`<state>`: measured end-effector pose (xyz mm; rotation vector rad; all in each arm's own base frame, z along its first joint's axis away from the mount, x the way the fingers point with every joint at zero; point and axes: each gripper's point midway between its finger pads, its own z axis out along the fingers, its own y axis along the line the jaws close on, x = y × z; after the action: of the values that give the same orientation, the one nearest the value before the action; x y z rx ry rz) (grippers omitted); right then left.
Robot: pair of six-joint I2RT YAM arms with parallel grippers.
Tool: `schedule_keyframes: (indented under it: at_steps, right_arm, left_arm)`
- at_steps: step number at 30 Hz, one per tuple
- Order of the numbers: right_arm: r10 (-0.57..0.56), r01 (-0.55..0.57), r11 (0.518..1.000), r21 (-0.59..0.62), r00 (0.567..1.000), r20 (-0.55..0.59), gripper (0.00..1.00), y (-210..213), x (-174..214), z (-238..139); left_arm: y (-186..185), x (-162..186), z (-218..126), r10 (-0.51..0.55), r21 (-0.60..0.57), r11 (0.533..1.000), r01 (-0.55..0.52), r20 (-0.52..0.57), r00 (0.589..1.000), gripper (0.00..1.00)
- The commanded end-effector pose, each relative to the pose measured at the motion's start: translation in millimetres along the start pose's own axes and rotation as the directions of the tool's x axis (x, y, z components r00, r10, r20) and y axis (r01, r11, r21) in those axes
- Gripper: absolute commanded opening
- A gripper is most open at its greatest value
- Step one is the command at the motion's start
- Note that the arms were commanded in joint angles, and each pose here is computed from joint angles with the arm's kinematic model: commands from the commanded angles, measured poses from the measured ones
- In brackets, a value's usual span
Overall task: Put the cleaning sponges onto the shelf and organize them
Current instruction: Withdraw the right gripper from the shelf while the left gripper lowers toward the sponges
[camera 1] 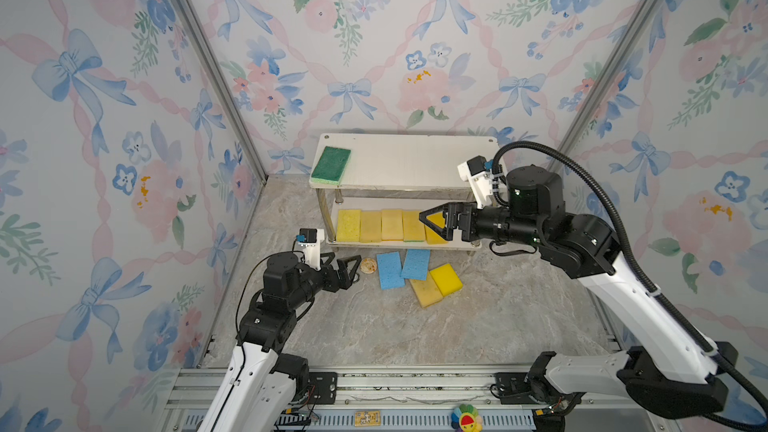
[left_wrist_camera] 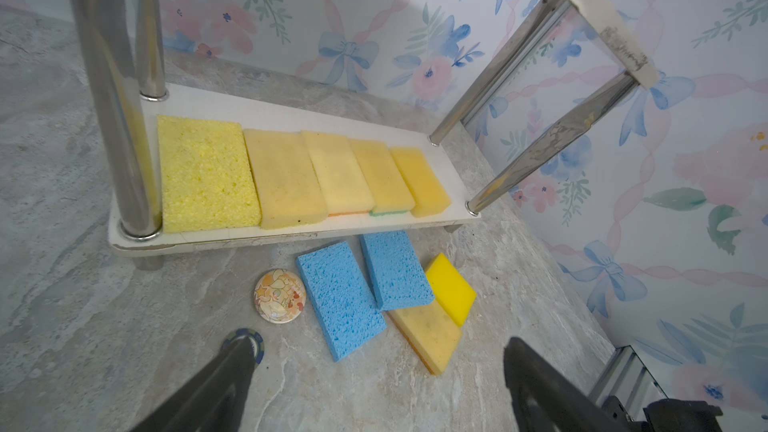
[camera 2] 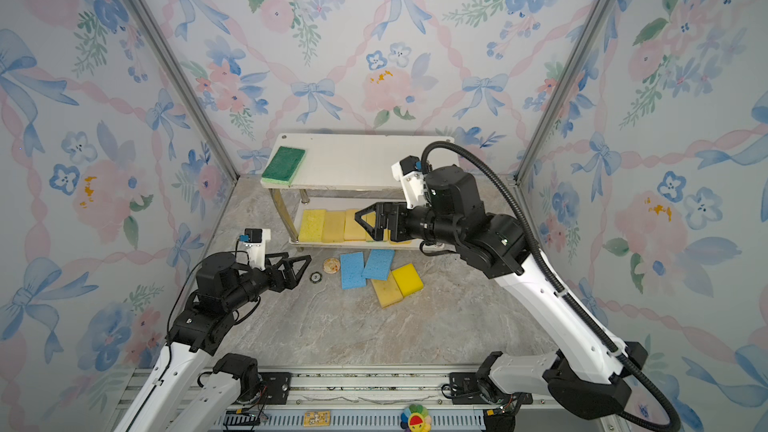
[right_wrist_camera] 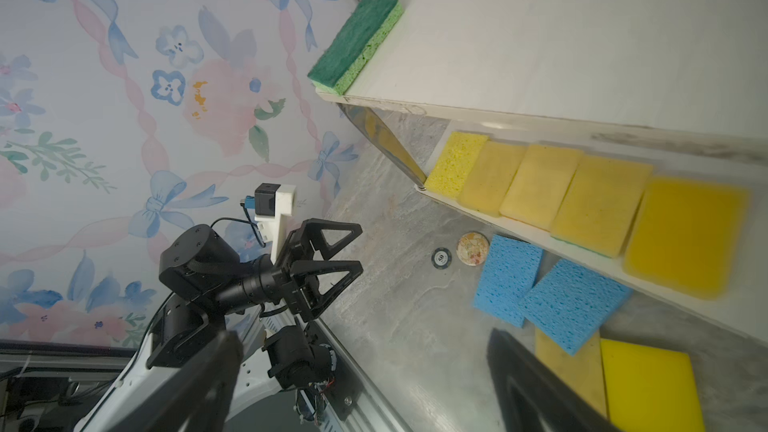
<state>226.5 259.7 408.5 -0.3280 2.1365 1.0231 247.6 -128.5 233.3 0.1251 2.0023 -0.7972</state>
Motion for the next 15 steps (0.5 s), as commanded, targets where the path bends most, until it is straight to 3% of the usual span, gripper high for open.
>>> schedule_keyframes:
  at_steps: [1, 4, 8, 15]
  right_arm:
    - [0.023, -0.021, 0.993, 0.116, 1.000, -0.021, 1.00, -44, 33, -19]
    - [0.060, -0.048, 0.981, 0.190, 0.996, -0.059, 0.97, -79, 71, -30]
    - [0.125, -0.091, 0.958, 0.270, 0.986, -0.112, 0.97, -117, 120, -36]
    - [0.195, -0.139, 0.941, 0.308, 0.968, -0.159, 0.97, -150, 171, -30]
  left_arm:
    - [-15, 19, 12, 0.020, 0.071, 0.997, -0.014, -0.080, 0.997, 0.96]
    - [-24, 44, 27, -0.042, 0.093, 0.994, 0.061, -0.193, 0.980, 0.95]
    - [-28, 90, 46, -0.165, 0.045, 0.980, 0.192, -0.346, 0.924, 0.91]
    - [-63, 130, 71, -0.259, 0.088, 0.947, 0.309, -0.361, 0.896, 0.83]
